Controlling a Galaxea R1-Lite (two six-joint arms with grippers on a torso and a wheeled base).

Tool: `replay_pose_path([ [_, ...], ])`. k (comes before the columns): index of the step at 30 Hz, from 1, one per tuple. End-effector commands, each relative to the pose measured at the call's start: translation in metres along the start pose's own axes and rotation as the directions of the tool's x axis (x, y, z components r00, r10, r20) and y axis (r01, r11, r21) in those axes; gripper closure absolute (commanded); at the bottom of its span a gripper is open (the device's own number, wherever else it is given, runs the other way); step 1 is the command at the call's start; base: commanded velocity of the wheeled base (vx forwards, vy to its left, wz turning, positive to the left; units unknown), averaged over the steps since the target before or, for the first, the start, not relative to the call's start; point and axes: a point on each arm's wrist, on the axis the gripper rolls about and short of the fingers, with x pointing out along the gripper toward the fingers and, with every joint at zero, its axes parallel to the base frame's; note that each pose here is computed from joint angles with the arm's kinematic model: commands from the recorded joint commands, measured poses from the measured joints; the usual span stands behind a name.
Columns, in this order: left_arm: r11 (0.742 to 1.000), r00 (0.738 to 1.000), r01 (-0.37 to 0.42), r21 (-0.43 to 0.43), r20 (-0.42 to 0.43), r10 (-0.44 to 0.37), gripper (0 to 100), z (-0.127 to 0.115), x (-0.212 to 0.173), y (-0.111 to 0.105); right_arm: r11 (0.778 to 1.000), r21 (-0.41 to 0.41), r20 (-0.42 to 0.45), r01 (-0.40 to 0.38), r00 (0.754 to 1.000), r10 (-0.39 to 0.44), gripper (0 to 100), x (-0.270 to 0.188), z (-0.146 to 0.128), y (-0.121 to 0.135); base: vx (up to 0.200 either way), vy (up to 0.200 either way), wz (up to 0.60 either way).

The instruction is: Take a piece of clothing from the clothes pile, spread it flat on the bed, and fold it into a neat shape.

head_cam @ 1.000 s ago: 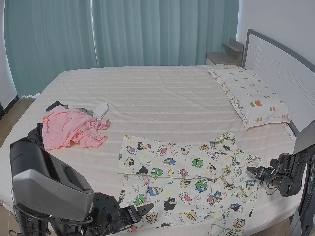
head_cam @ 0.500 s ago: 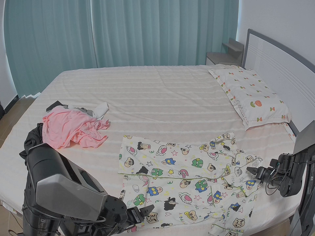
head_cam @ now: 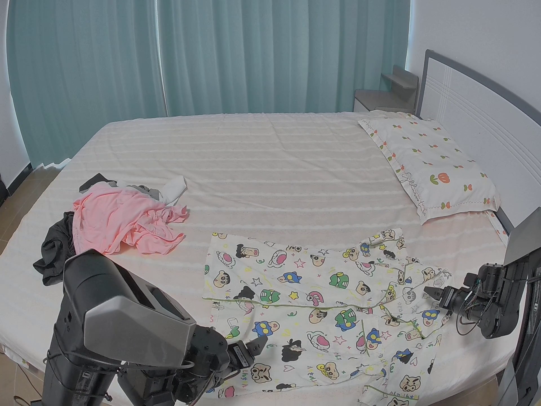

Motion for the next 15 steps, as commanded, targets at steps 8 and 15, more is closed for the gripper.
replay_pose_path([
  [8,0.99,0.965,0.086,-0.115,0.257,-0.054,0,0.065,0.015,-0.013,1.0,-0.002,0.011,-0.003,1.0,0.003,0,0.001,0.0,-0.001,0.0,0.0,0.0],
  [15,0.986,0.929,0.086,-0.141,0.369,-0.028,0,0.104,0.008,-0.004,1.0,-0.001,0.013,-0.001,1.0,0.001,0,0.001,0.001,-0.002,0.0,0.0,0.0],
])
